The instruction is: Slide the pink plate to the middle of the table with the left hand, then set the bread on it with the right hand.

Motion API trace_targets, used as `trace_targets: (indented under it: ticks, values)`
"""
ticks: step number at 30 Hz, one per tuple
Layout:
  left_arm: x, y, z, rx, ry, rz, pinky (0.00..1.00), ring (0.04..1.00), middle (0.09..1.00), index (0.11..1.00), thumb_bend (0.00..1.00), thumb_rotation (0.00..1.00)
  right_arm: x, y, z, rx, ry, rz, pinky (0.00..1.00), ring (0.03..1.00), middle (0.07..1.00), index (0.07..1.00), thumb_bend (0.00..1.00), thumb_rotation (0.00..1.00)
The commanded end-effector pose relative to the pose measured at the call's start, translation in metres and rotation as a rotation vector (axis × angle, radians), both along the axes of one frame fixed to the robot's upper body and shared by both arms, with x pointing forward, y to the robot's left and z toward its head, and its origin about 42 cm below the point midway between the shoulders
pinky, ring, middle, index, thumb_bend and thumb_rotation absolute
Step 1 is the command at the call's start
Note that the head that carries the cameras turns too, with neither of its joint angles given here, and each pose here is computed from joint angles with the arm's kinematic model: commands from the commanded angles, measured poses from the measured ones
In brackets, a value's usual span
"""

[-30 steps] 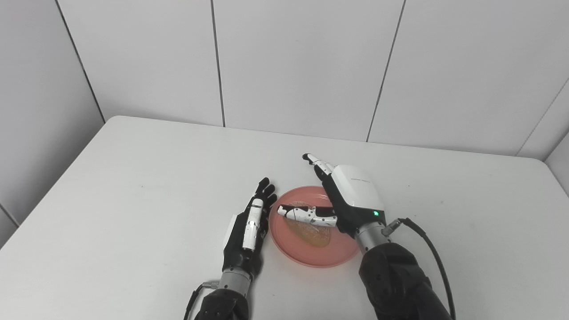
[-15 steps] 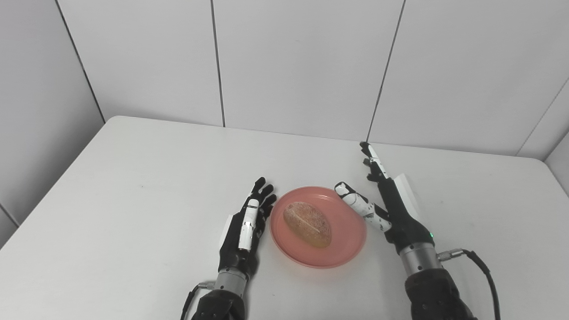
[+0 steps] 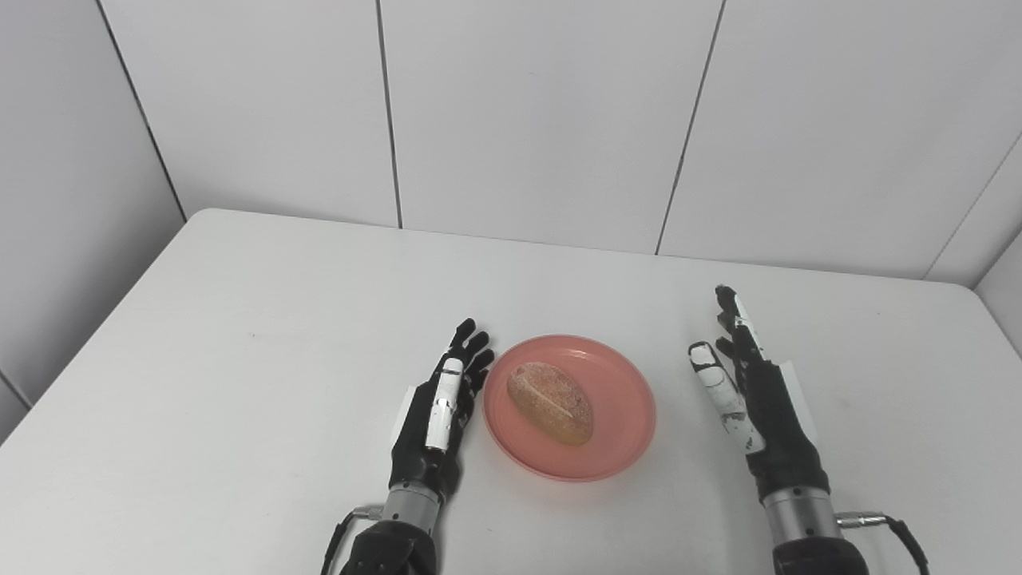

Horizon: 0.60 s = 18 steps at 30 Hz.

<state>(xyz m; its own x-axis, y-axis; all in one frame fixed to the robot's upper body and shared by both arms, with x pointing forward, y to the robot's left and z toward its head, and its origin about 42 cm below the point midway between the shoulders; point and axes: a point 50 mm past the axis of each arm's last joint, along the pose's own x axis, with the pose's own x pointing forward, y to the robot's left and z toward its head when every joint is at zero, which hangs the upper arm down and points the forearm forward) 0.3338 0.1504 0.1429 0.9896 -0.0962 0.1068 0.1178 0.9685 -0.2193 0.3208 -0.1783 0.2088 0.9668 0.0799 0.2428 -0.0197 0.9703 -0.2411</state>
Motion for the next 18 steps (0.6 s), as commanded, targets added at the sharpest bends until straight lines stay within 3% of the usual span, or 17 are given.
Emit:
trace_targets:
  ticks: [1, 18]
  values:
    - [-0.002, 0.003, 0.003, -0.003, -0.024, 0.004, 0.95, 0.933, 0.943, 0.930, 0.43, 1.00, 0.003, 0.004, 0.011, 0.050, -0.088, 0.030, 0.96, 1.000, 1.000, 0.998, 0.63, 1.00]
    - [-0.006, 0.002, 0.008, -0.001, -0.030, 0.005, 1.00, 0.978, 0.987, 0.976, 0.39, 1.00, -0.001, 0.007, -0.013, 0.271, 0.022, 0.094, 1.00, 1.000, 1.000, 1.000, 0.39, 1.00]
